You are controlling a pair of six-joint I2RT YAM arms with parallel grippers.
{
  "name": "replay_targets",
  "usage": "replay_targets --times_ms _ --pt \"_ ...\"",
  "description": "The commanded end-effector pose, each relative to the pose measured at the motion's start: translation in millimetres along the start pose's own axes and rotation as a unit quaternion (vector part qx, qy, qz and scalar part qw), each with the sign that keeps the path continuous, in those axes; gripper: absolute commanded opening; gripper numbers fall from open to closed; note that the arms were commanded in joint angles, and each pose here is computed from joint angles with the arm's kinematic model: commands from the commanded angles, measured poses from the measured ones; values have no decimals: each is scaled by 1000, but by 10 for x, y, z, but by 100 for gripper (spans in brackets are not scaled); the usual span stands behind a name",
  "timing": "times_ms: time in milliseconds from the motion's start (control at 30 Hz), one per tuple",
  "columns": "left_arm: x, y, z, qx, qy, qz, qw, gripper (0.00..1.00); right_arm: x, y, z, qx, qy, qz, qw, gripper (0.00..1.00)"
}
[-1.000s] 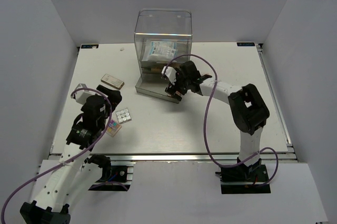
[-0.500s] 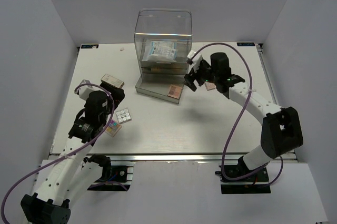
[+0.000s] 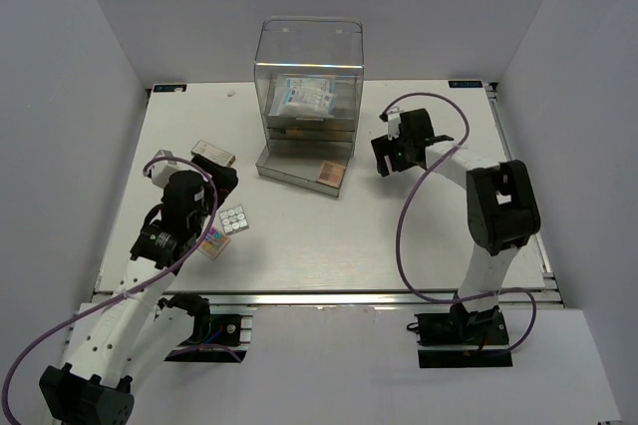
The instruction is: Organize the makeup
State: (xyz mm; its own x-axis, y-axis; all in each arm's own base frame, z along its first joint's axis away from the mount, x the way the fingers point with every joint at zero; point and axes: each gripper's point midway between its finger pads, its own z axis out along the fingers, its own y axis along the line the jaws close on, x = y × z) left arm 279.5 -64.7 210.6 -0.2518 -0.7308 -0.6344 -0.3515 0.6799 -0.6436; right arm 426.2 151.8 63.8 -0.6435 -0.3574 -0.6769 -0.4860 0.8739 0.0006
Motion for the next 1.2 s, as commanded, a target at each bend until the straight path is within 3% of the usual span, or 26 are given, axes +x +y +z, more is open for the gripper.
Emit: replay_targets --times_ms 0,667,867,1067,1167 --pt "-100 -40 -59 1 -11 -5 1000 98 -171 -228 112 41 -1 30 999 81" --pt "-49 28 -45 -10 -5 -12 1000 98 -46 -523 561 32 31 12 999 80" --pt "-45 34 -52 -8 -6 -14 1000 98 86 -537 600 23 46 18 999 74" --pt "-36 35 -51 -8 -4 -15 1000 98 187 -489 576 -2 55 23 998 56" --pt "-36 30 -51 -7 -4 -16 1000 98 181 -480 530 -15 54 18 998 29"
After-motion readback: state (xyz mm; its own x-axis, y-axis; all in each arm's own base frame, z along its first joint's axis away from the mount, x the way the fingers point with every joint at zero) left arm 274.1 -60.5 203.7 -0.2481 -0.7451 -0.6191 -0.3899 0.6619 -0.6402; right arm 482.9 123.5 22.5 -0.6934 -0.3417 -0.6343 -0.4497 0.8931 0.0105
